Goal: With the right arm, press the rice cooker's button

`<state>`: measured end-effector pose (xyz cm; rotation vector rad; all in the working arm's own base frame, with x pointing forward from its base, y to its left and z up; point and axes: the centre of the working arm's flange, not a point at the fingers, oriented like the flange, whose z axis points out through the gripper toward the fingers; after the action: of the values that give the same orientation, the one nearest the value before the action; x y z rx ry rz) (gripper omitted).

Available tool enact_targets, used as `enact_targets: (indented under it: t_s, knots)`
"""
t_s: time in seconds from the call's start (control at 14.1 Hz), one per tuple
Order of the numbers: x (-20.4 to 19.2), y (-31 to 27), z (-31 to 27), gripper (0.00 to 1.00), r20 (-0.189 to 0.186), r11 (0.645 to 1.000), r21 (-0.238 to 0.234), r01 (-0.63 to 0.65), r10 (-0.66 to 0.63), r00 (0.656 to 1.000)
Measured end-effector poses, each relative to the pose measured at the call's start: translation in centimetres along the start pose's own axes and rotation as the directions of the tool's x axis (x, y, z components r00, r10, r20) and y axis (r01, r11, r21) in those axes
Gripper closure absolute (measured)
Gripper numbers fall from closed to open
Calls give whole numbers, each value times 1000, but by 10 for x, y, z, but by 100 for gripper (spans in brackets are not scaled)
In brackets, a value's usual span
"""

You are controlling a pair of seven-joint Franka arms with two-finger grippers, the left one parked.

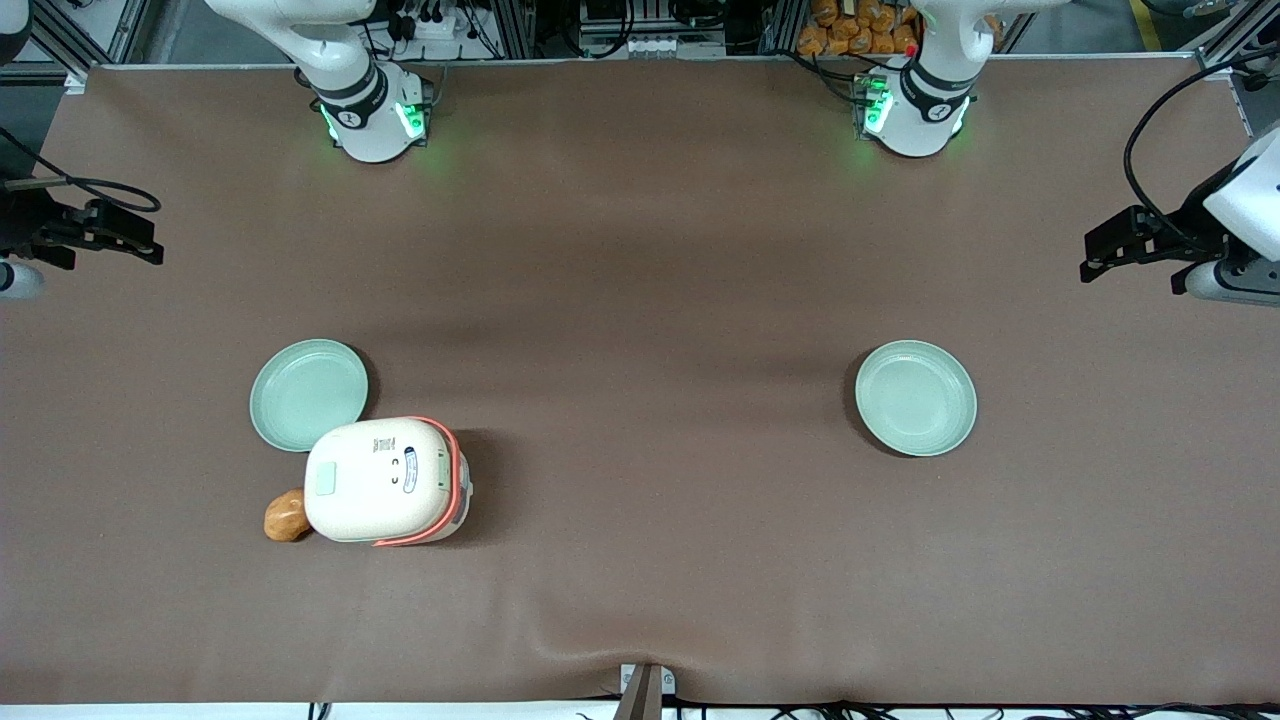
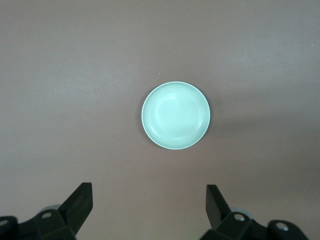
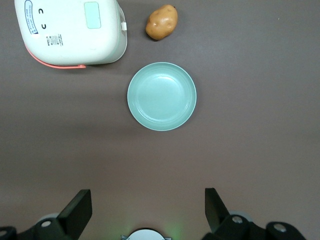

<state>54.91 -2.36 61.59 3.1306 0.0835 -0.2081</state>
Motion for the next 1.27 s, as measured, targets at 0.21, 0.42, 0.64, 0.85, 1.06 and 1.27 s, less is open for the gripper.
enact_targets:
  t_s: [0.21, 0.42, 0.64, 0.85, 1.06, 1.27]
  knots:
    - [0, 0, 0, 0, 0, 1000, 0, 0, 0, 1000]
    - [0, 0, 0, 0, -1, 1000, 0, 0, 0, 1000]
    - [0, 0, 0, 0, 0, 1000, 0, 1, -1, 1000]
    - [2, -4, 1, 0, 2, 1000, 0, 11, -11, 1000]
    - [4, -17, 4, 0, 7, 999, -3, 36, -36, 999]
    - [10, -27, 12, 0, 23, 999, -4, 53, -53, 998]
